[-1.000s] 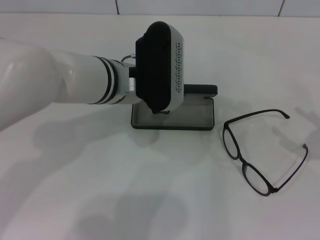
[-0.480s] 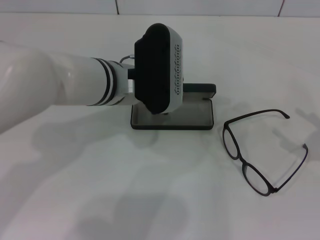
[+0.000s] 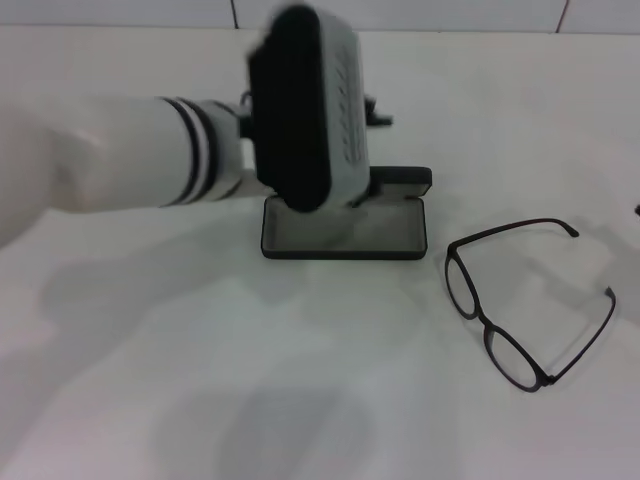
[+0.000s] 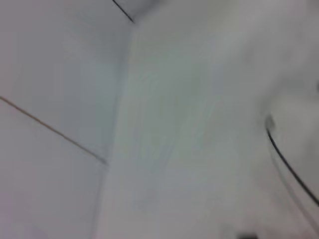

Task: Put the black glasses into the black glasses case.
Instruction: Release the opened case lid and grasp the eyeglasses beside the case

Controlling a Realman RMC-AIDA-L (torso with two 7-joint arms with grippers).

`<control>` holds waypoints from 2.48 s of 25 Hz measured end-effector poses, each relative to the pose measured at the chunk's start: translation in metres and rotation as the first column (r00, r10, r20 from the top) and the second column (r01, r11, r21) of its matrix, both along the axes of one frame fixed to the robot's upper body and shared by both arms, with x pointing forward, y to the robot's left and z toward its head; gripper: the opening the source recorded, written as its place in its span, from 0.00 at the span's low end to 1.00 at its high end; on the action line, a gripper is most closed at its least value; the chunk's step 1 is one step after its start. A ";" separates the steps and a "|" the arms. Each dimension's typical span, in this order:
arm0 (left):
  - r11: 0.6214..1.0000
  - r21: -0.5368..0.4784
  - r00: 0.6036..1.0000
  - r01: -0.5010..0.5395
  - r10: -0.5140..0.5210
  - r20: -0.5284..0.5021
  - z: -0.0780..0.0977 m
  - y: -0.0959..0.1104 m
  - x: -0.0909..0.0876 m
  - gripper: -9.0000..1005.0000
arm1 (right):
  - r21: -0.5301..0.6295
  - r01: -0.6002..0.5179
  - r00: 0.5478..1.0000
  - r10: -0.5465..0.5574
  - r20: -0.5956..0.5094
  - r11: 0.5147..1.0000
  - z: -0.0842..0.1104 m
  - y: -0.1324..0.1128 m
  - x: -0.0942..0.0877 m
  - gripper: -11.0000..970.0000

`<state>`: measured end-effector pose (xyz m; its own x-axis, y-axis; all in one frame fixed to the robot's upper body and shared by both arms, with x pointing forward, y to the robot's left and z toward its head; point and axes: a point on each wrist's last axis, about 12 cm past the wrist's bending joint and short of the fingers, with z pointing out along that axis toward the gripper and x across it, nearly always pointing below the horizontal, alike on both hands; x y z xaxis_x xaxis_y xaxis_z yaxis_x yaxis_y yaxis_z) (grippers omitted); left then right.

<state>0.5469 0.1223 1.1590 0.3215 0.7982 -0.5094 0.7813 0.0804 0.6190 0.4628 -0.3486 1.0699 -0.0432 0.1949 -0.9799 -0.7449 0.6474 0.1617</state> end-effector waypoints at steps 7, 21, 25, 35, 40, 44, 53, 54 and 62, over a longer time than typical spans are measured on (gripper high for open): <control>0.914 -0.405 1.000 -0.025 0.029 0.004 0.065 0.012 -0.022 0.46 | -0.057 -0.273 0.919 0.242 -0.311 0.960 0.041 0.009 0.038 0.89; 0.678 -0.719 0.954 -0.156 -0.085 -0.286 0.048 0.086 -0.026 0.22 | -0.448 -0.539 0.615 -0.029 -0.788 0.713 0.123 0.117 0.104 0.74; 0.661 -0.736 0.943 -0.146 -0.133 -0.306 0.034 0.095 -0.031 0.10 | -0.562 -0.588 0.576 -0.186 -0.796 0.582 0.136 0.167 0.128 0.74; 0.628 -0.769 0.951 -0.120 -0.149 -0.270 0.023 0.112 -0.036 0.08 | -0.549 -0.650 0.546 -0.179 -0.818 0.525 0.122 0.214 0.146 0.74; 0.607 -0.788 0.957 -0.098 -0.159 -0.242 0.024 0.113 -0.035 0.08 | -0.540 -0.669 0.525 -0.191 -0.830 0.511 0.111 0.221 0.139 0.74; 0.587 -0.806 0.960 -0.073 -0.177 -0.217 0.021 0.113 -0.035 0.08 | -0.563 -0.667 0.524 -0.230 -0.820 0.488 0.100 0.223 0.136 0.74; 0.570 -0.819 0.953 -0.073 -0.201 -0.225 0.017 0.114 -0.035 0.08 | -0.604 -0.658 0.544 -0.270 -0.794 0.449 0.083 0.225 0.129 0.73; 0.569 -0.819 0.953 -0.073 -0.203 -0.226 0.017 0.114 -0.035 0.08 | -0.603 -0.658 0.545 -0.267 -0.794 0.451 0.083 0.225 0.129 0.73; 0.555 -0.828 0.947 -0.082 -0.216 -0.238 0.014 0.114 -0.036 0.07 | -0.576 -0.670 0.528 -0.244 -0.813 0.469 0.081 0.224 0.123 0.58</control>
